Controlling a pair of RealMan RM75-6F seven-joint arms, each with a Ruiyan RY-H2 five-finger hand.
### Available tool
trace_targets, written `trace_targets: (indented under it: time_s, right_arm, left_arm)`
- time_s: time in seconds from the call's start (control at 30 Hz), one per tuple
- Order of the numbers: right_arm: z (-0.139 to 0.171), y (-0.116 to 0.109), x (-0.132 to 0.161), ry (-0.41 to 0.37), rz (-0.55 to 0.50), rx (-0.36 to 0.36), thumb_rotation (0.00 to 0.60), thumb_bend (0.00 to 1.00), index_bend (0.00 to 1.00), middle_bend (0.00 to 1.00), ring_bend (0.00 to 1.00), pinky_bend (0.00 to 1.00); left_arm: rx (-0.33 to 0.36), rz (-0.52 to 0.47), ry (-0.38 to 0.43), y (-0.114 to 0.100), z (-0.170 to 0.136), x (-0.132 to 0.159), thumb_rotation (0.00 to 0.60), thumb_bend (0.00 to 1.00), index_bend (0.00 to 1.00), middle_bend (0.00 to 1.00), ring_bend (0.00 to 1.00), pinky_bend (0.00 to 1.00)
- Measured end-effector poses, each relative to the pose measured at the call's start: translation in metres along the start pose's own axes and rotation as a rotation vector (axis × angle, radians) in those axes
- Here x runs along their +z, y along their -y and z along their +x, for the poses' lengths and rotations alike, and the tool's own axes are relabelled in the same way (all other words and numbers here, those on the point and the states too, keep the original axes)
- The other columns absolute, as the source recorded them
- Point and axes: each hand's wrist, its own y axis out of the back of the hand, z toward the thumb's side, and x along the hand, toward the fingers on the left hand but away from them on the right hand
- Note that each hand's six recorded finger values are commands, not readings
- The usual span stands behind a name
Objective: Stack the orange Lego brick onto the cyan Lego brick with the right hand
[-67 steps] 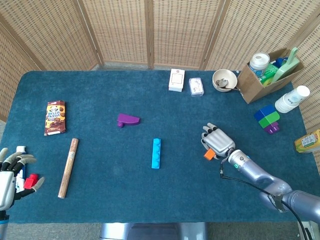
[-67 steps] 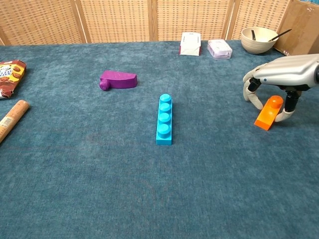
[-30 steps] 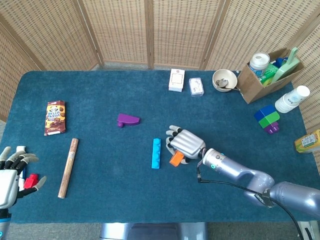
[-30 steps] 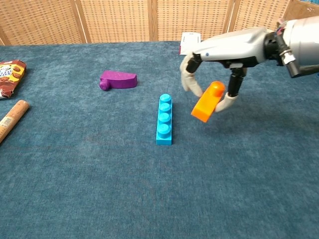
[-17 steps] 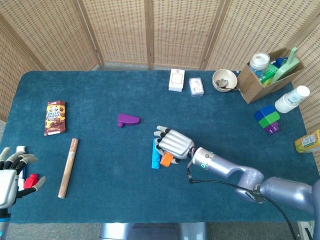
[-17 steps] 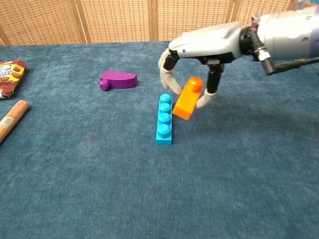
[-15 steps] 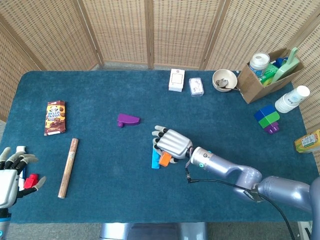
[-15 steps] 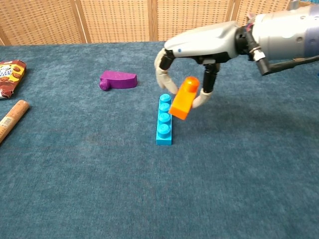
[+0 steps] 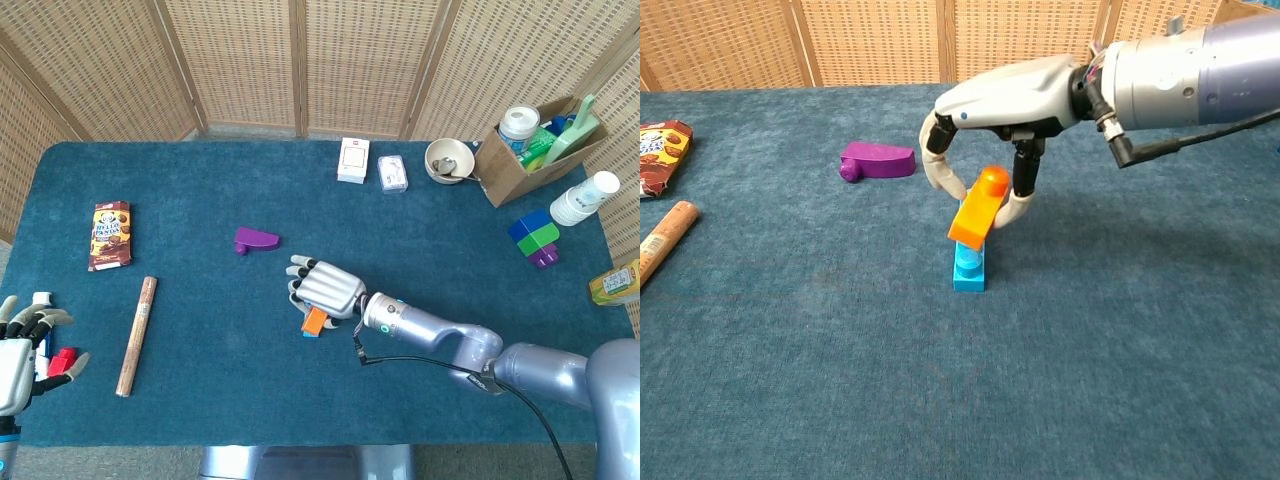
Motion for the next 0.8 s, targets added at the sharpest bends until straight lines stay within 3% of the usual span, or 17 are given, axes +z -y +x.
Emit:
trace_targets:
  time_s: [0.8]
  right_arm:
    - [-0.01, 0.016, 0.001, -0.017, 0.11, 0.034, 0.6, 0.18, 0.65, 0.37, 0.15, 0.12]
  left_arm:
    - [-0.002, -0.001, -0.006, 0.001, -0.001, -0.003, 0.503, 0.28, 0.36, 0.35, 0.23, 0.0]
